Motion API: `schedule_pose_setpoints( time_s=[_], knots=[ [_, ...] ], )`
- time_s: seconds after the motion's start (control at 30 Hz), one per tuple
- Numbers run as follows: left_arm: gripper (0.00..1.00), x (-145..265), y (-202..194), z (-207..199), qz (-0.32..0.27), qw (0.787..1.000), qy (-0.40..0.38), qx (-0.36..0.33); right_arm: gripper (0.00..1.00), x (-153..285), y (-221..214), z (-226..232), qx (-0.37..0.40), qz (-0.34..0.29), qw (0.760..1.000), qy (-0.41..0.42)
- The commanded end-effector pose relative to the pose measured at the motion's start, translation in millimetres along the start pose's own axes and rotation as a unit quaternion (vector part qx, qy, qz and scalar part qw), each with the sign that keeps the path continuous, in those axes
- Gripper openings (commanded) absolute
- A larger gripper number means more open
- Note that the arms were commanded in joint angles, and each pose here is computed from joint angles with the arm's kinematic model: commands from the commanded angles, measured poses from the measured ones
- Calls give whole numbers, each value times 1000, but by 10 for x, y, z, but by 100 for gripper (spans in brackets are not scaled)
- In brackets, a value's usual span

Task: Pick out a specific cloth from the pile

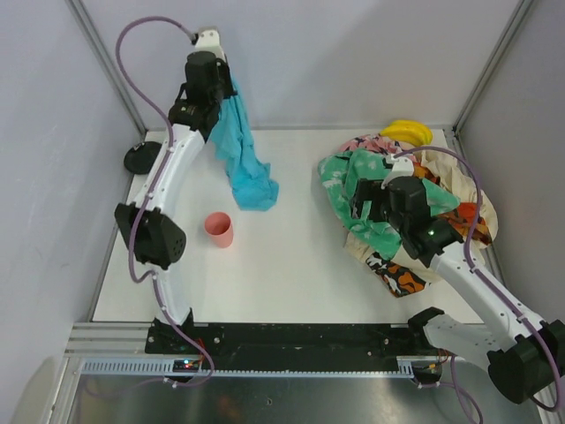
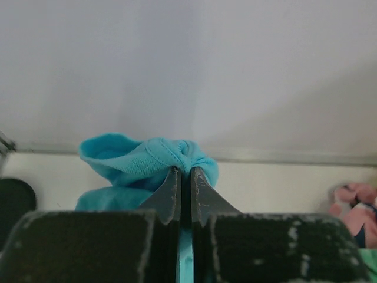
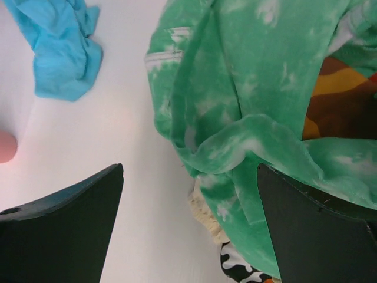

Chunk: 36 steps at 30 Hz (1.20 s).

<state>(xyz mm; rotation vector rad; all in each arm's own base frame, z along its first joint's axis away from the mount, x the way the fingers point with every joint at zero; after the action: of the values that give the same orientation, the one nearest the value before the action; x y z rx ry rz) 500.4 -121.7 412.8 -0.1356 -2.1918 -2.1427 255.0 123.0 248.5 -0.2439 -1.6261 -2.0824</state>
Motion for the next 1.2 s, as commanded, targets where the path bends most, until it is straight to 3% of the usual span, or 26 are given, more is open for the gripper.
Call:
schedule_pose_setpoints(
  time_s=[0.0,0.17,0.2,0.23,0.27,0.33,0.37,0.43,0.57,0.67,0.87,1.0,1.17],
  knots=[
    [1,-410,-775,-14,86,993,-58,61,99,-41,-50,-136,7,9,999,-44],
    [1,-546,-1812,33,201,976,-20,86,99,-97,-121,-243,-12,25,997,-76],
    [4,-543,-1983,47,219,972,-10,90,99,-105,-127,-254,-16,25,996,-78],
    [13,-532,-2134,47,236,967,-8,93,99,-112,-128,-265,-22,25,996,-81],
    [31,-513,-2237,33,250,964,-14,94,99,-115,-125,-273,-26,25,996,-82],
    [77,-454,-2292,16,262,960,-23,96,99,-108,-118,-286,-35,25,996,-81],
    [88,-408,-2235,25,260,960,-23,97,99,-98,-109,-294,-41,24,996,-81],
    [97,-255,-1940,50,235,966,-25,100,99,-59,-94,-290,-51,22,996,-76],
    [99,346,-1175,109,167,979,-44,108,99,44,-68,-257,-61,17,996,-60],
    [100,1018,-902,170,141,979,-54,134,99,122,-79,-216,-51,10,998,-35],
    [100,1974,-1361,312,147,972,-29,179,99,237,-176,-93,-32,-6,999,40],
    [100,2229,-1742,377,168,967,-17,191,99,220,-334,-65,-32,-10,998,56],
    [100,2326,-1739,367,161,967,-32,193,99,234,-413,-7,-27,-34,997,63]
  ],
)
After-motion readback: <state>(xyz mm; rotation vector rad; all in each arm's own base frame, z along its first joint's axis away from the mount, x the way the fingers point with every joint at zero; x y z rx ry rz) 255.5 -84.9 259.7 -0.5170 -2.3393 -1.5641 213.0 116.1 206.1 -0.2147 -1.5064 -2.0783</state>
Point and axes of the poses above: each gripper's point midway between its finger pads, its own x axis back along the fingers, its own z axis along the line the jaws close on, y = z × x, the point moved 6 cm from there along x, back along the fingers, and after that the axes turned 4 degrees about -x, right-handed, at the moved point
